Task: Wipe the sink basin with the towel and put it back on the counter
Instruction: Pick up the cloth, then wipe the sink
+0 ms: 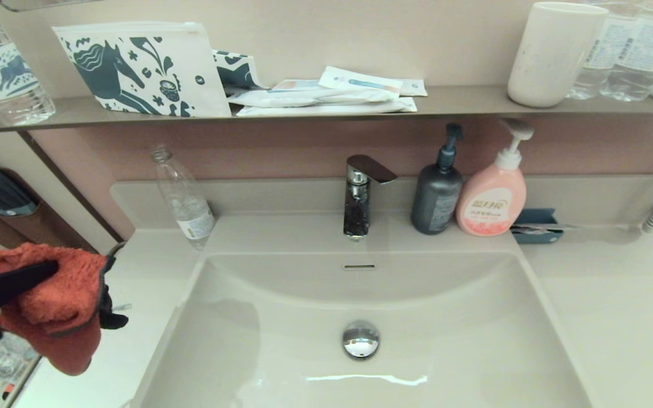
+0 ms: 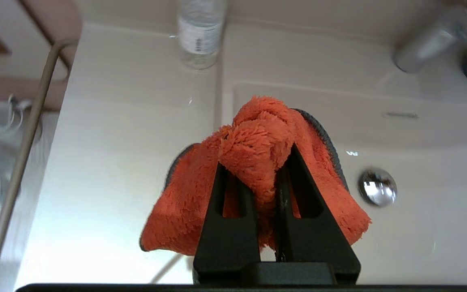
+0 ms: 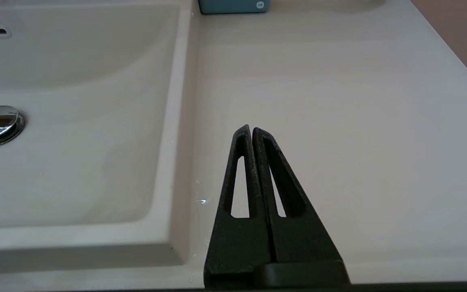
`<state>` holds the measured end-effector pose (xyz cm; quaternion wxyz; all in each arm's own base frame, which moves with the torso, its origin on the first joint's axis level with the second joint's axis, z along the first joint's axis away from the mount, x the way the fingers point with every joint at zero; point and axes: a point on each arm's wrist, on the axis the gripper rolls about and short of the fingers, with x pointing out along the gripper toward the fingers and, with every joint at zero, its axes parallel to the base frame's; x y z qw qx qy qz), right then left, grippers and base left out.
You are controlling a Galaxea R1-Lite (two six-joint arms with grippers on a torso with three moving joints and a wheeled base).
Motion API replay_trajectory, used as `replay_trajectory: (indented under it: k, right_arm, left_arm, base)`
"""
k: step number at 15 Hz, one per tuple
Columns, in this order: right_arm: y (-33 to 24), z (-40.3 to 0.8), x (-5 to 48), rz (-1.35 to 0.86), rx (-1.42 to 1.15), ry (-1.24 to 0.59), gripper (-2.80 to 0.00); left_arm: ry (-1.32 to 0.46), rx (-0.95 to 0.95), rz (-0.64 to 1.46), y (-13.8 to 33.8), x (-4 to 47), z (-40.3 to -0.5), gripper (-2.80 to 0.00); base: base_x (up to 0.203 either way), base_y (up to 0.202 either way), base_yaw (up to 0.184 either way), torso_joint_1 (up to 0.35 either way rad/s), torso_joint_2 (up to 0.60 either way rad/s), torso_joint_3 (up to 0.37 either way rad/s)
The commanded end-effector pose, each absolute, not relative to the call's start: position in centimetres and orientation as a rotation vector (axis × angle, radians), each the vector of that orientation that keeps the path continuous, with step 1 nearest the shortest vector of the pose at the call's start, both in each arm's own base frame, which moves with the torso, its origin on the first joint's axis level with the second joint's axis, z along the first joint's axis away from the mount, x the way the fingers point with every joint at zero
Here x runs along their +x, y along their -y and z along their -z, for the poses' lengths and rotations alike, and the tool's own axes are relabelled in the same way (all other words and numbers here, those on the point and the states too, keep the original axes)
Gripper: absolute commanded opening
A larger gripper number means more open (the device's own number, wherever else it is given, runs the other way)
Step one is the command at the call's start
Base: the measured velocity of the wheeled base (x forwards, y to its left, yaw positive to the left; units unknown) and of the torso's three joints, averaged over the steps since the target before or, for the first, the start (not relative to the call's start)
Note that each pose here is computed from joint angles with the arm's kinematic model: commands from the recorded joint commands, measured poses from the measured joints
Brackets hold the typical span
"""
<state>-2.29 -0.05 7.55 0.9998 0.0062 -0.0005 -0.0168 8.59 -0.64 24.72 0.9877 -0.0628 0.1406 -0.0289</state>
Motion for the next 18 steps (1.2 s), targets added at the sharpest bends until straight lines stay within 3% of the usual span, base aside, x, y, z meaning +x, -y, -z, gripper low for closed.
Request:
replay_trajectory:
  k: [1,7,18]
  right_arm:
    - [0.0,-7.5,-2.3,0.034,0.012,0.0,-2.8]
    - [0.0,-7.5,-2.3,0.034,0.012,0.0,-2.8]
    - [0.0,-7.6,-2.3,0.034,0.012,0.001,-2.8]
  left_arm:
    - [-0.333,-0.158,-0.016,1.7,10.7,-24.0,-2.8]
    - [-0.343,-0.138,-0.11,5.7,13.7,-19.8,-2.8]
    - [-0.194,-0.114,-0.076,11.1,23.8,-17.8,-2.8]
  base:
    - [0.0,0.0,0.0,0.0,0.0,0.0]
    - [0.0,0.0,0.0,0.0,0.0,0.0]
    - [0.0,0.0,0.0,0.0,0.0,0.0]
